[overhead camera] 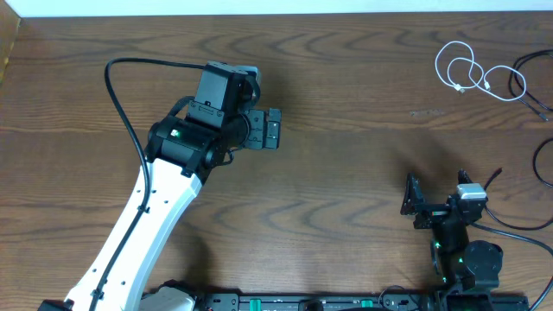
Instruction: Untangle cables
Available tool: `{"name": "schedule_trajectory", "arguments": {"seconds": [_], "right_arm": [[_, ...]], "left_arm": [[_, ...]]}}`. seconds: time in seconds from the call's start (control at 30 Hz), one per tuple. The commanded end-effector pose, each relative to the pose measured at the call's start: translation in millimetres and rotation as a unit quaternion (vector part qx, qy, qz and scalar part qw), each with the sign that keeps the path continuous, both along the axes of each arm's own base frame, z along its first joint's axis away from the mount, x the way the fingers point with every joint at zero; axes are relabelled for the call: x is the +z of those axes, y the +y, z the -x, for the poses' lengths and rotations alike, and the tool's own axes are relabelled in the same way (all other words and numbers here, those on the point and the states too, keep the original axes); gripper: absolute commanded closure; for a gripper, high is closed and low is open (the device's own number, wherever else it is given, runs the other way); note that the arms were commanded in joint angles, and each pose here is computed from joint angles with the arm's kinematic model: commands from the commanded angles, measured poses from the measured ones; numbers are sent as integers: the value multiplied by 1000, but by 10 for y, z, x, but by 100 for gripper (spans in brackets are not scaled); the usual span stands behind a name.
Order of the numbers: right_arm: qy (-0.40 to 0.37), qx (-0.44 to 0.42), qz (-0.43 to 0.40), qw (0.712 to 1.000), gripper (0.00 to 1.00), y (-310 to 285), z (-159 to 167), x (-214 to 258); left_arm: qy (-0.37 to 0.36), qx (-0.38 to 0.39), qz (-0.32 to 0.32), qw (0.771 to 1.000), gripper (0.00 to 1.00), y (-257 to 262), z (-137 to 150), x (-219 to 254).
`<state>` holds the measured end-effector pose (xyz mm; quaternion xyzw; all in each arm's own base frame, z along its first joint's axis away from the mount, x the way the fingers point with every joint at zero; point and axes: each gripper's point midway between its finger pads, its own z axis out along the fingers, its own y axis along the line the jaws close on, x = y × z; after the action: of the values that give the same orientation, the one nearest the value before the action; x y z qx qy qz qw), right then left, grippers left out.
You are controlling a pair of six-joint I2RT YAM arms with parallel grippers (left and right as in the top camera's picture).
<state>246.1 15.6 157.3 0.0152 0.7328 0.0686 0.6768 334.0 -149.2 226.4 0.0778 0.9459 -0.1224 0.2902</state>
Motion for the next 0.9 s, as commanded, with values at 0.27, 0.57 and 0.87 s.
{"name": "schedule_trajectory", "arguments": {"seconds": [0.27, 0.57, 0.87], "right_arm": [[-2, -1, 5, 1000, 1, -1, 4, 1], [-2, -1, 5, 1000, 1, -1, 4, 1], [-2, -1, 5, 1000, 1, -1, 4, 1]], "left_arm": [[-38, 37, -15, 998, 2, 291, -178, 103], [-208, 13, 35, 977, 2, 510, -274, 684], [-308, 30, 53, 949, 2, 900, 106, 570]]}}
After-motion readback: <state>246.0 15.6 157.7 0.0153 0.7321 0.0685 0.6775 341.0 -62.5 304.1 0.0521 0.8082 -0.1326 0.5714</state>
